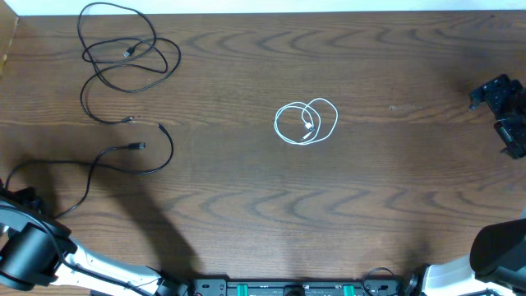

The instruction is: Untangle cables

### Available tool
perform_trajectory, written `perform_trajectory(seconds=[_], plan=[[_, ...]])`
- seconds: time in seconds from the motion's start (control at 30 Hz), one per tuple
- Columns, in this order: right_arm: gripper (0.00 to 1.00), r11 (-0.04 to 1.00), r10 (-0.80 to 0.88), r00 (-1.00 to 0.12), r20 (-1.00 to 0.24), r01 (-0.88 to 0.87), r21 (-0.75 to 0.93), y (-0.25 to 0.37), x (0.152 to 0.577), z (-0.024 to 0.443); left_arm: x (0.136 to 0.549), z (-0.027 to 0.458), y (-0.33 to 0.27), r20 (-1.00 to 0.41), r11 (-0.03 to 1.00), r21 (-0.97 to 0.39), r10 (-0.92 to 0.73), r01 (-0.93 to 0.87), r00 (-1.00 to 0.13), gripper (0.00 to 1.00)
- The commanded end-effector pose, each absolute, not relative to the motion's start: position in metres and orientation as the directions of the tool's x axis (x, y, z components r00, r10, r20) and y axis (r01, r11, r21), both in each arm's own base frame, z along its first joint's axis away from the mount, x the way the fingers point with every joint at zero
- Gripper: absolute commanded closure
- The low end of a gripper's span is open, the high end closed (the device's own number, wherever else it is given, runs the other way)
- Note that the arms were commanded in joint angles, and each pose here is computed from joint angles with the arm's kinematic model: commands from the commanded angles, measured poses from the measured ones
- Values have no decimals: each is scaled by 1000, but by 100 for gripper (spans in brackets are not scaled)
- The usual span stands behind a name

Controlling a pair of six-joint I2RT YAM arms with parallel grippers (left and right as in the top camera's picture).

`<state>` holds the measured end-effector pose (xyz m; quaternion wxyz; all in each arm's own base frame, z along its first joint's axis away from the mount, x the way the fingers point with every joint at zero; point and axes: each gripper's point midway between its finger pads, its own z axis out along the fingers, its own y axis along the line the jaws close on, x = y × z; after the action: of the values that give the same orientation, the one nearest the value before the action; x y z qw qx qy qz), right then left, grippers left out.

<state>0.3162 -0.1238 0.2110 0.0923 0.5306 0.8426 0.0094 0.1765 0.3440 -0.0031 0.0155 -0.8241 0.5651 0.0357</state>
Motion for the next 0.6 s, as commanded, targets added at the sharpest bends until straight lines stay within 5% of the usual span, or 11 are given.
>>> perform_trajectory(seconds=[0.0, 0.23, 0.57], plan=[[1, 427, 900, -410, -147, 897, 111, -124, 316, 211, 169, -13, 341, -75, -317, 50, -947, -947, 313, 92], [1, 427, 900, -410, -147, 897, 111, -124, 316, 211, 190, -4, 356, -105, -276, -26, -955, -961, 277, 92], [1, 427, 900, -410, -147, 897, 111, -124, 316, 211, 261, 68, 395, -183, -185, -277, -953, -943, 241, 92]])
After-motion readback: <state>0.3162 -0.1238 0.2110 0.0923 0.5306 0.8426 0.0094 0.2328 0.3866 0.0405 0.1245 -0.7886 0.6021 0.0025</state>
